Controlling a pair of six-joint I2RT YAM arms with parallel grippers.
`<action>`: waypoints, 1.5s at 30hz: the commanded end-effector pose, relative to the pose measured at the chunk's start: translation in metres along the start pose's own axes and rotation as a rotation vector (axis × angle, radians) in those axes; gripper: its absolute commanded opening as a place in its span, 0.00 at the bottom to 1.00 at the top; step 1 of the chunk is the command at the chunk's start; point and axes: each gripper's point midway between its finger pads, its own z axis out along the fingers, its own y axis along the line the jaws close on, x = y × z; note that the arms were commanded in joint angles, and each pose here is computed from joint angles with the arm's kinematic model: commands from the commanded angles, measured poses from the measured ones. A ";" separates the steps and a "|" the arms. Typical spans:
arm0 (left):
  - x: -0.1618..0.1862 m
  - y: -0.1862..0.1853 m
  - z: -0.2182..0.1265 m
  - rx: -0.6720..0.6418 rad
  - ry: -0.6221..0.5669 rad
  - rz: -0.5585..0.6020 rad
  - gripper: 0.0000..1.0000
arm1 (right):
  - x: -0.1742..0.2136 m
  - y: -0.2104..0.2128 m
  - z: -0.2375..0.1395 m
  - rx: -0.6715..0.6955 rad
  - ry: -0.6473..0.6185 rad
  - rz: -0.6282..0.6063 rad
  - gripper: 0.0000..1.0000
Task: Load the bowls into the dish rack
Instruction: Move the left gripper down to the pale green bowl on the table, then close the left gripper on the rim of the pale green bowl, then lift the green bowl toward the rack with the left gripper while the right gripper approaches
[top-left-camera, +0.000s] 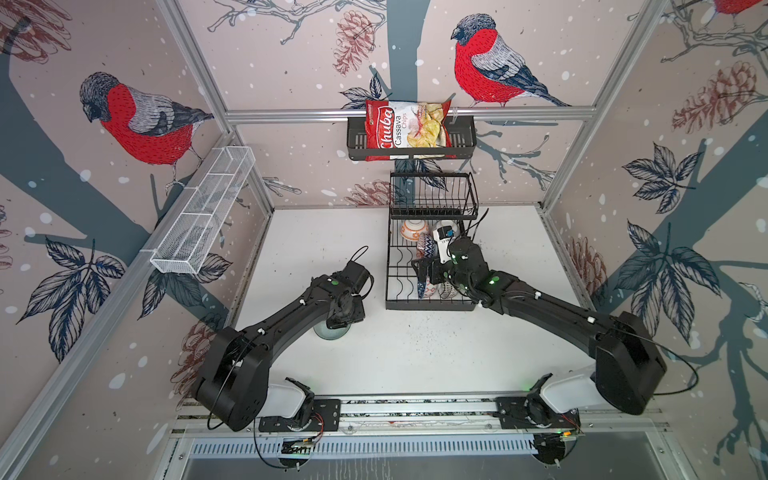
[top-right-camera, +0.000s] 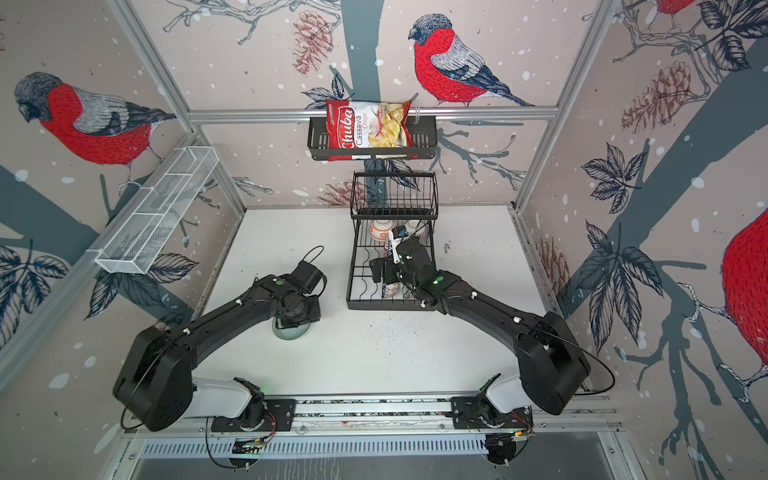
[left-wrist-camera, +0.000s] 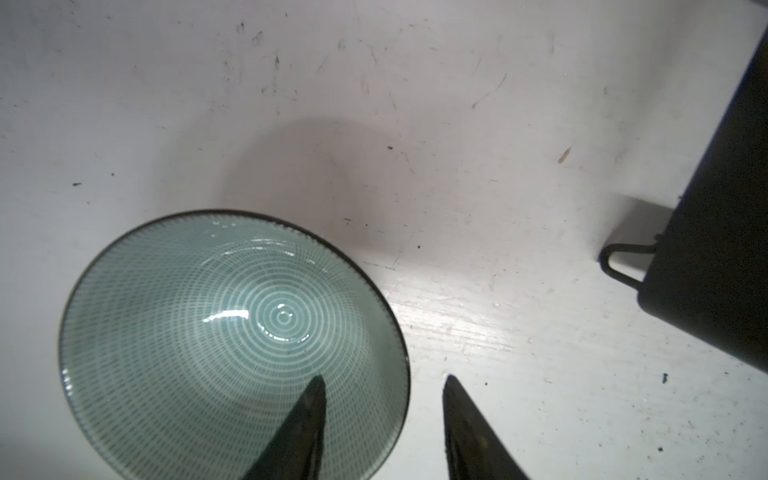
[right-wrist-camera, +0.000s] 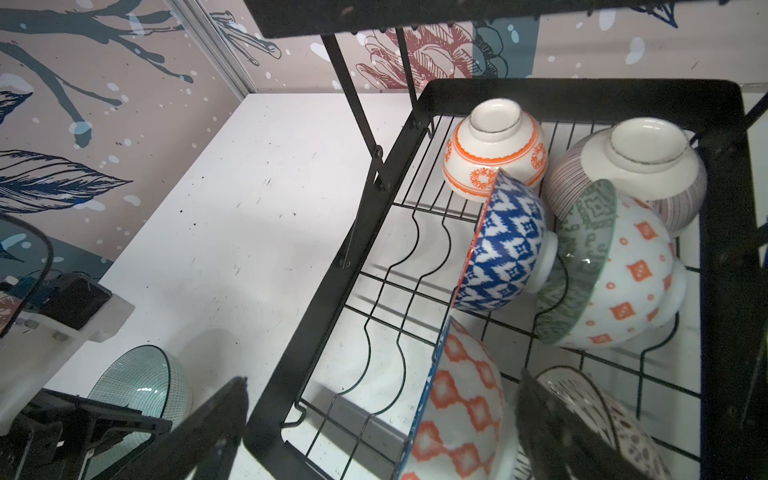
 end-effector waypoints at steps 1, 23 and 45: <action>0.005 0.005 0.004 -0.035 0.020 0.008 0.45 | -0.006 0.002 -0.002 -0.013 -0.025 -0.004 0.99; -0.004 -0.012 0.013 -0.012 0.013 0.063 0.00 | -0.001 0.007 -0.003 -0.043 -0.009 0.005 0.99; -0.061 -0.073 -0.082 0.369 -0.297 0.057 0.00 | -0.004 0.026 -0.008 -0.112 -0.023 -0.049 1.00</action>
